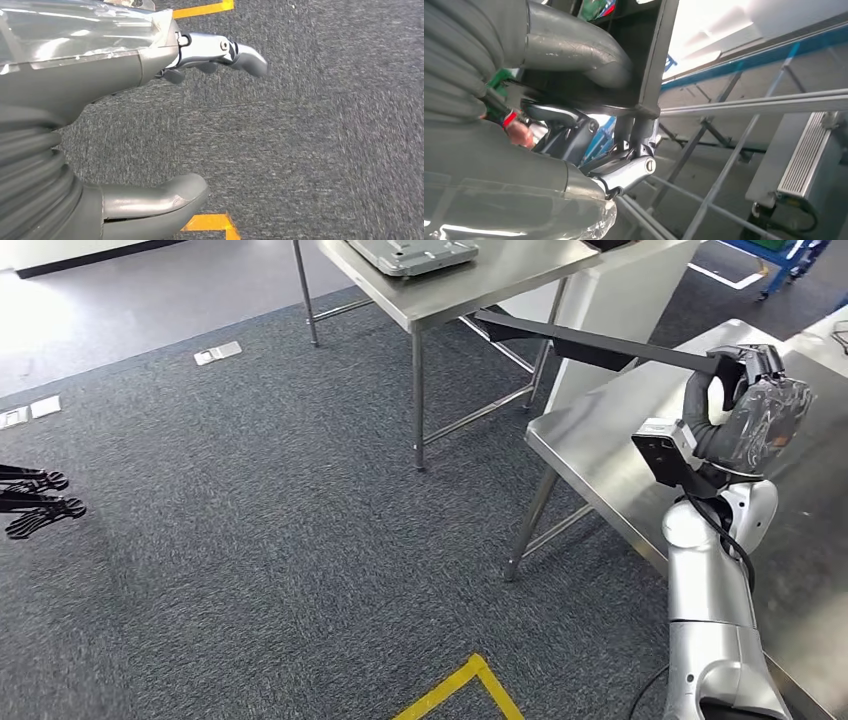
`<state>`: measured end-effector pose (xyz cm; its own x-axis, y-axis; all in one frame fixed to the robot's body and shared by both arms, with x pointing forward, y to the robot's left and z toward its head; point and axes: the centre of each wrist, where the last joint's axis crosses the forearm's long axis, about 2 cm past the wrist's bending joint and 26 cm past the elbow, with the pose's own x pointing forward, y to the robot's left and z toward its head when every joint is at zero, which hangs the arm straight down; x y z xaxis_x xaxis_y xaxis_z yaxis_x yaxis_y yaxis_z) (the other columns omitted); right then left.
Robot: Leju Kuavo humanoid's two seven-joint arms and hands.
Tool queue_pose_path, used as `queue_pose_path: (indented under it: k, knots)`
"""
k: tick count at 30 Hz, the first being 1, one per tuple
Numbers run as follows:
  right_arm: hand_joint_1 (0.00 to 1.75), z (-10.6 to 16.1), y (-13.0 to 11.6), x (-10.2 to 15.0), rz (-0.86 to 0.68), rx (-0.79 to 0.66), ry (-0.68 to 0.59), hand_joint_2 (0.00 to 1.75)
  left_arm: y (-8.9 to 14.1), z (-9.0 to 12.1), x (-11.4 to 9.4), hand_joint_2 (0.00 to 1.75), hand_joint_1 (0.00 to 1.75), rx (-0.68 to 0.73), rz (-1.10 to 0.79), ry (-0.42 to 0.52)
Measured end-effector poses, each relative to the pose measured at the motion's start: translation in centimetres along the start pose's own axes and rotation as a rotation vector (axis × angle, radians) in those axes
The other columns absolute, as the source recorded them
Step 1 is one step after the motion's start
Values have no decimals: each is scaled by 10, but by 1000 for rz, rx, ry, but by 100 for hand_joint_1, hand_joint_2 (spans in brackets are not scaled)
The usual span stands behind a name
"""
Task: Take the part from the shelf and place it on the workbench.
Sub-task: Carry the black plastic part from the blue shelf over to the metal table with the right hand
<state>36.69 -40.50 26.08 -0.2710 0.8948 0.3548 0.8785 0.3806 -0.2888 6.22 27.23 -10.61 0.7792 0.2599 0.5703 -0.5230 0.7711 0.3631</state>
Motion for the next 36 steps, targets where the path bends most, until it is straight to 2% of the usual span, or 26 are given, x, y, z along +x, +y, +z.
queue_pose_path:
  k: [18,27,36]
  knots:
    - [175,-1,1,2,-7,-2,-2,175,1,0,-2,175,0,0,2,4]
    - [175,-12,2,4,-21,-28,-5,175,0,-1,0,175,0,-10,19,-6]
    - [175,-22,14,17,-43,-34,-36,175,2,0,-3,175,0,-31,44,-17]
